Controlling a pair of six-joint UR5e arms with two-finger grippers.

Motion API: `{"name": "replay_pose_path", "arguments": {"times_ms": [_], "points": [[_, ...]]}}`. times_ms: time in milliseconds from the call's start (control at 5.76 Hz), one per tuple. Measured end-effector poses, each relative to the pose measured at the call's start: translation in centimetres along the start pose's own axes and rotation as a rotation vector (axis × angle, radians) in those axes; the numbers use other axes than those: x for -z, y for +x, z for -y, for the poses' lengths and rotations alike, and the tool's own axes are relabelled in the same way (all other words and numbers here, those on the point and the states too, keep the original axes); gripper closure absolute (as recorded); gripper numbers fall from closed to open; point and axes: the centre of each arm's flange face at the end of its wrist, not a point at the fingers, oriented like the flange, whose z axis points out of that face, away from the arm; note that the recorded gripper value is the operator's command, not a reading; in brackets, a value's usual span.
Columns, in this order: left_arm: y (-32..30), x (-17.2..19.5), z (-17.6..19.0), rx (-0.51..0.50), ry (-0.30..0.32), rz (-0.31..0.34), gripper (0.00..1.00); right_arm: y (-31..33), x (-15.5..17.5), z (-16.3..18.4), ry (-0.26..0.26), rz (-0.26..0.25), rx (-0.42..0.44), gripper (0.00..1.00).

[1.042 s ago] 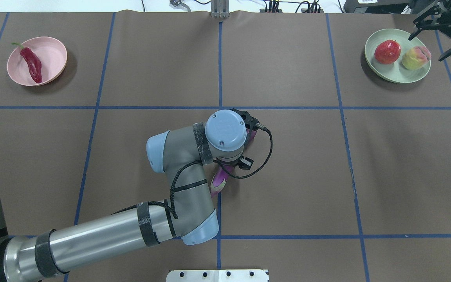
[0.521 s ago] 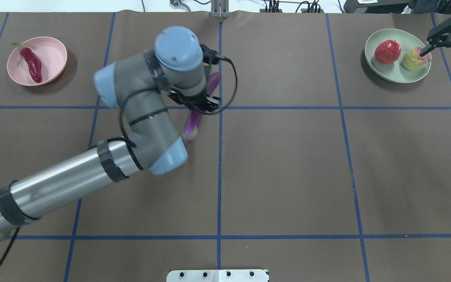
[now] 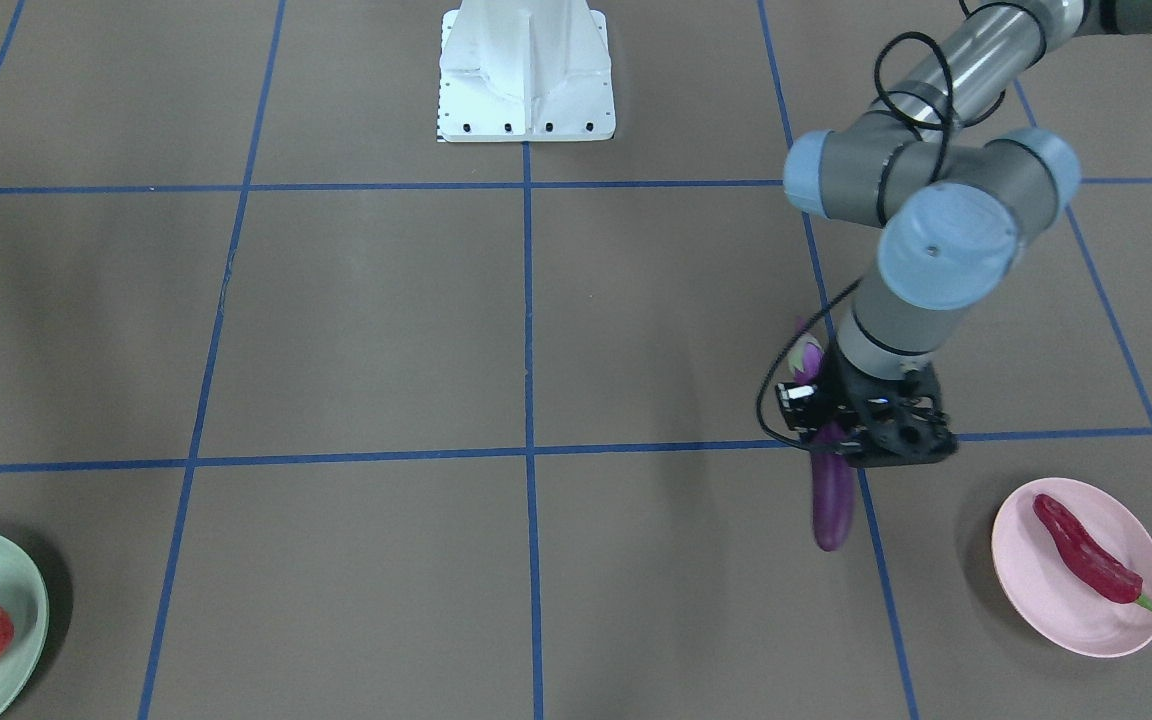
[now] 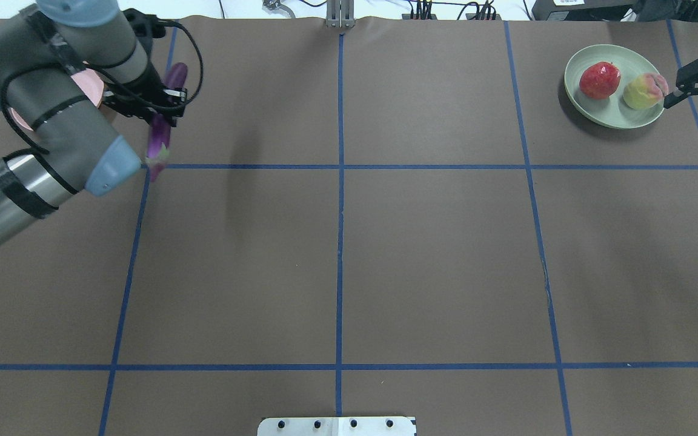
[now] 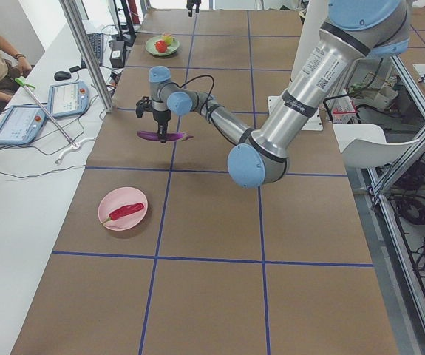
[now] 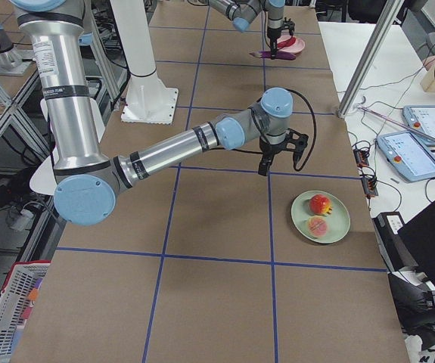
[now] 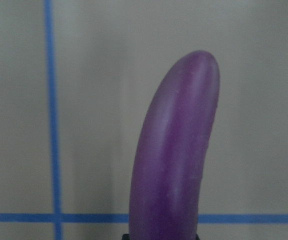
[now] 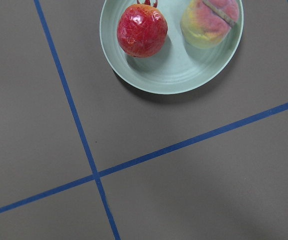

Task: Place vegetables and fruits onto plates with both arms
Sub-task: 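Carry the eggplant to the pink plate with the left gripper and release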

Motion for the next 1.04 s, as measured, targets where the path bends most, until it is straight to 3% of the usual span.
{"name": "replay_pose_path", "arguments": {"times_ms": [174,347,521,868,1042], "points": [[-7.1,-1.1,4.0,0.124,-0.036,0.041,1.0,0.0,0.2,-0.2,0.002,0.002,0.006,0.0],[-13.0,-2.3,6.8,0.24,-0.064,0.073,0.85,-0.1,0.3,-0.4,0.004,0.004,0.01,0.0],[-16.1,-3.5,8.2,0.327,-0.066,0.08,0.85,-0.1,0.3,-0.4,0.004,0.004,0.01,0.0],[-16.7,-4.8,9.8,0.428,-0.049,0.059,0.85,0.0,0.1,-0.3,0.003,0.0,0.008,0.0],[-16.3,-5.3,10.9,0.437,-0.049,0.054,0.68,0.1,0.1,-0.3,0.003,-0.001,0.007,0.0]]}}
